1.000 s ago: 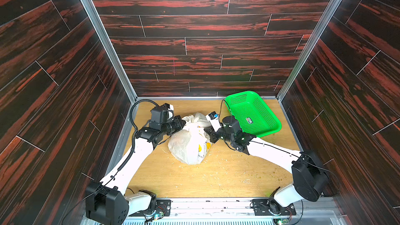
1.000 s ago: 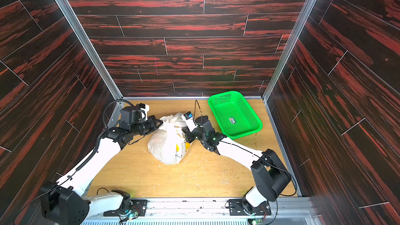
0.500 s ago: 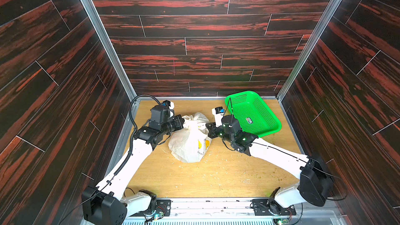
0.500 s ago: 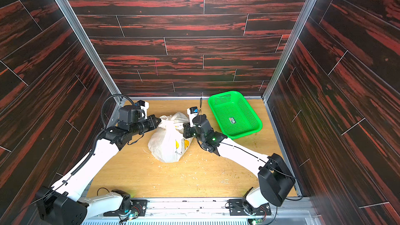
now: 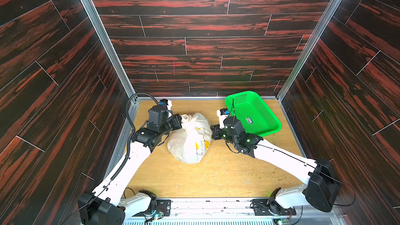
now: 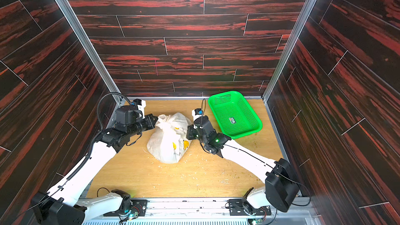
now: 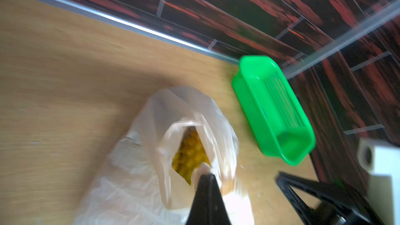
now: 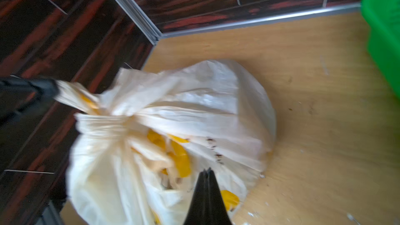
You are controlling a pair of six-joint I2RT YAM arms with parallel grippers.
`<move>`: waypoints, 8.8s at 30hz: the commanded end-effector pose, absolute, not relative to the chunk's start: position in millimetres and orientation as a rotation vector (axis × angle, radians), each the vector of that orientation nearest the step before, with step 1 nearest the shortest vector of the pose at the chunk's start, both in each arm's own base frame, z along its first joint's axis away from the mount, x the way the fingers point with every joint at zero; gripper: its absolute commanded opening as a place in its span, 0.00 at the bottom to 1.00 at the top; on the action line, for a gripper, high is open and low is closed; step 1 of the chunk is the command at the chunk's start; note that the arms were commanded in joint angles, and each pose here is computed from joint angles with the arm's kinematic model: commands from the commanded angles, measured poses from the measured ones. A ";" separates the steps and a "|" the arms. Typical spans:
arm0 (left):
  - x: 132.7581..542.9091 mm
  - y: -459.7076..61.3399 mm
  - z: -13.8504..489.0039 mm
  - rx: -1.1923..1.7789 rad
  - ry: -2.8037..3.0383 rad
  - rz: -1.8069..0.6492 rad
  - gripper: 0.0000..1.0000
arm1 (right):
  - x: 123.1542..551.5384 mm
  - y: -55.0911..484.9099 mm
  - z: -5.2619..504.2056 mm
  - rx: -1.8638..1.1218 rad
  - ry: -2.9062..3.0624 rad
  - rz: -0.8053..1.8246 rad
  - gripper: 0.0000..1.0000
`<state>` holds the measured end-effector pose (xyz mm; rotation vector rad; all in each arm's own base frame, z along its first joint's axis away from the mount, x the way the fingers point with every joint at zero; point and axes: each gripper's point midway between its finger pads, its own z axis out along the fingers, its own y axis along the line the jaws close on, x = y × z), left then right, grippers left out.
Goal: Place the pineapple into a plastic bag & tie a knot
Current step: Cross the plastic bag at the center of the board.
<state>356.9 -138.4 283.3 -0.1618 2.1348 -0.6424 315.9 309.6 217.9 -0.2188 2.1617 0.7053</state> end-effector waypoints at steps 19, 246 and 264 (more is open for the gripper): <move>351.3 -149.1 250.0 -0.164 2.236 -0.721 0.00 | 292.0 383.9 244.2 -0.944 1.869 0.999 0.36; 328.6 -202.1 279.7 -0.307 2.328 -0.961 0.46 | 293.7 313.8 173.6 -0.778 2.174 0.595 0.00; 347.1 -220.7 273.4 -0.173 2.463 -0.906 0.35 | 287.8 326.4 167.4 -0.803 2.125 0.700 0.00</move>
